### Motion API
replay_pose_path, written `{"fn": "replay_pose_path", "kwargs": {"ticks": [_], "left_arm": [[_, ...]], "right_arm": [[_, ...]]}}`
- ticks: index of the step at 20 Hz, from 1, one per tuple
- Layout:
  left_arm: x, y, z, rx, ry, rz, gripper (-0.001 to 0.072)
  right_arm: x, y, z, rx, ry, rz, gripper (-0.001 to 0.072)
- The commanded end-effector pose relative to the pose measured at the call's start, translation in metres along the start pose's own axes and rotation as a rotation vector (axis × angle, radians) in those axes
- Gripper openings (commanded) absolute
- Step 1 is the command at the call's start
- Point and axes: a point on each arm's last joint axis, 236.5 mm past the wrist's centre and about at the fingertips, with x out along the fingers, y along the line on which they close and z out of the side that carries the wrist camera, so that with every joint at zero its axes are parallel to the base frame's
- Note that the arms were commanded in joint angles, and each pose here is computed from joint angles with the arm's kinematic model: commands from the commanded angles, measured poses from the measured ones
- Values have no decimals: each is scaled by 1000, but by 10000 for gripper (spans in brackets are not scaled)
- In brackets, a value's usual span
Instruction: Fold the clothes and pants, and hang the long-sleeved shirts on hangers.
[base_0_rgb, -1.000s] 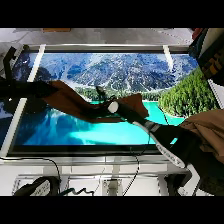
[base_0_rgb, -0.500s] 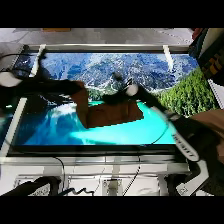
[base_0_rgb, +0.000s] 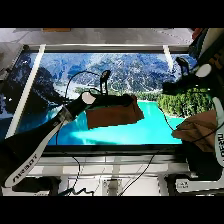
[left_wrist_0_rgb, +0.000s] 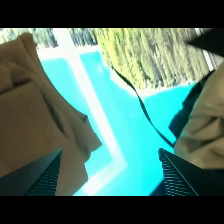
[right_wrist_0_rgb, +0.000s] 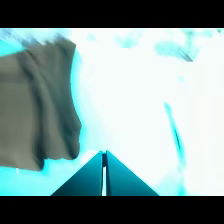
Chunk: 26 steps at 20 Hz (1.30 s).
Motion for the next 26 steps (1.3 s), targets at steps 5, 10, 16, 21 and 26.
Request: {"fn": "replay_pose_path", "kwargs": {"ticks": [5,10,16,21,26], "left_arm": [[-43,17,48,-16,-98,19,708],[-61,31,48,-43,-50,12,708],[-62,29,36,-46,5,-8,707],[-66,37,41,-51,-5,6,707],[-69,47,44,-50,-11,25,705]], "right_arm": [[43,28,-63,86,-12,497,447],[116,41,-55,227,-28,380,614],[172,90,-46,205,108,436,626],[181,135,-73,147,307,577,625],[193,173,-86,-12,303,573,496]]}}
